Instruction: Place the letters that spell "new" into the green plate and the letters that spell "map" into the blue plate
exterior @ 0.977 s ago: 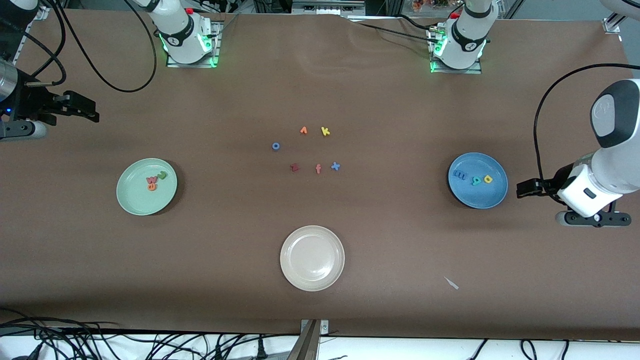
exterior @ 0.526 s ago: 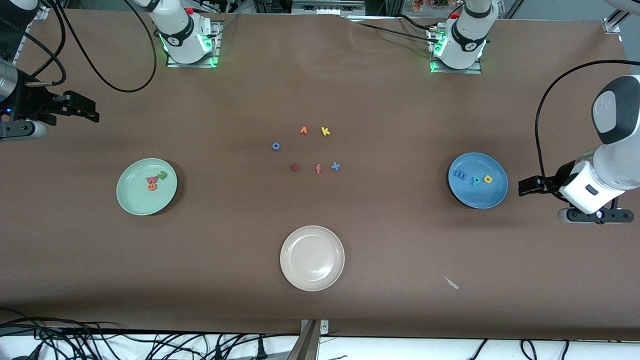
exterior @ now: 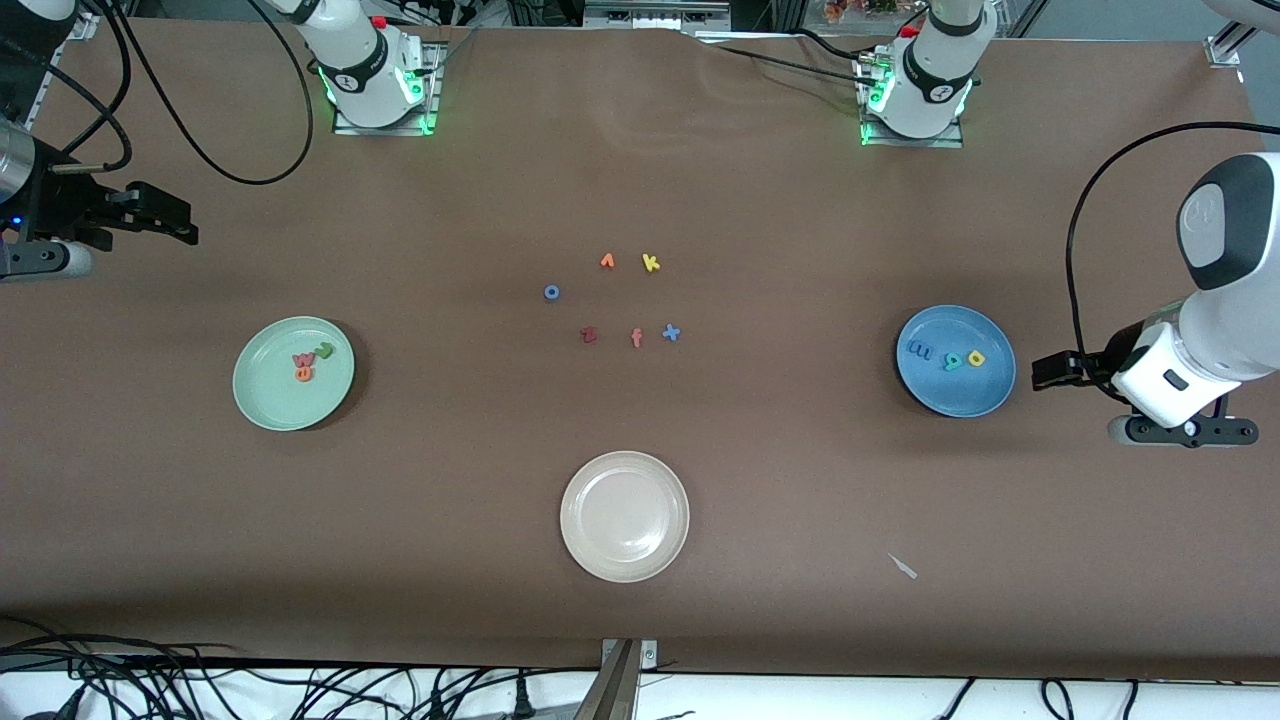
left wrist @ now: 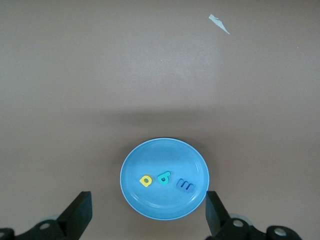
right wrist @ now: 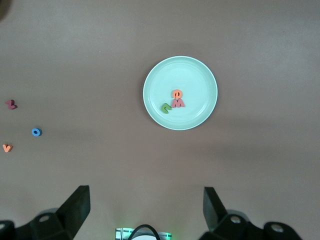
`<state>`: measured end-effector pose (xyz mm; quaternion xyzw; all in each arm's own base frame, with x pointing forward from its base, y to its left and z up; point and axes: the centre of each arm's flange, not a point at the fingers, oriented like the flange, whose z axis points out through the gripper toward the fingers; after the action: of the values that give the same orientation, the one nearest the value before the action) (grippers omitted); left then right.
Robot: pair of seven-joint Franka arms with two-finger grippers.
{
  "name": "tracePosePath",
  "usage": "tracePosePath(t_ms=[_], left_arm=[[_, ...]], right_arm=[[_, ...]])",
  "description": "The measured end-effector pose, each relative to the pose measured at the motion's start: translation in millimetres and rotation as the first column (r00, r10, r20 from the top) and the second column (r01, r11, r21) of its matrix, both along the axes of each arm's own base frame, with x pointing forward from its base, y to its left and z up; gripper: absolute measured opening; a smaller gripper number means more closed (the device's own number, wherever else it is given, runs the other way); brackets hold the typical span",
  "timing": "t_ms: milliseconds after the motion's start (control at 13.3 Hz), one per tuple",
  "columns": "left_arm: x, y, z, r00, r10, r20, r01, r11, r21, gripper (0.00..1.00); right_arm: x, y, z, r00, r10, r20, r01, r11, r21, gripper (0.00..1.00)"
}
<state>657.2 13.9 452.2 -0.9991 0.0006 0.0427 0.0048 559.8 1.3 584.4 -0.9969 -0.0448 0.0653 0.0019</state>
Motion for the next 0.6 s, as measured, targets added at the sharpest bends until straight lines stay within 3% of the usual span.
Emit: tracePosePath(t_ms=[601], left_arm=[[-1.9,0.5,-5.9,1.000,0.000,-0.012,0.000,1.000,0.000,1.00]], right_arm=[[0.1,-0.1,-0.2,1.000,-0.001,0.000,0.001,1.000,0.000,1.00]])
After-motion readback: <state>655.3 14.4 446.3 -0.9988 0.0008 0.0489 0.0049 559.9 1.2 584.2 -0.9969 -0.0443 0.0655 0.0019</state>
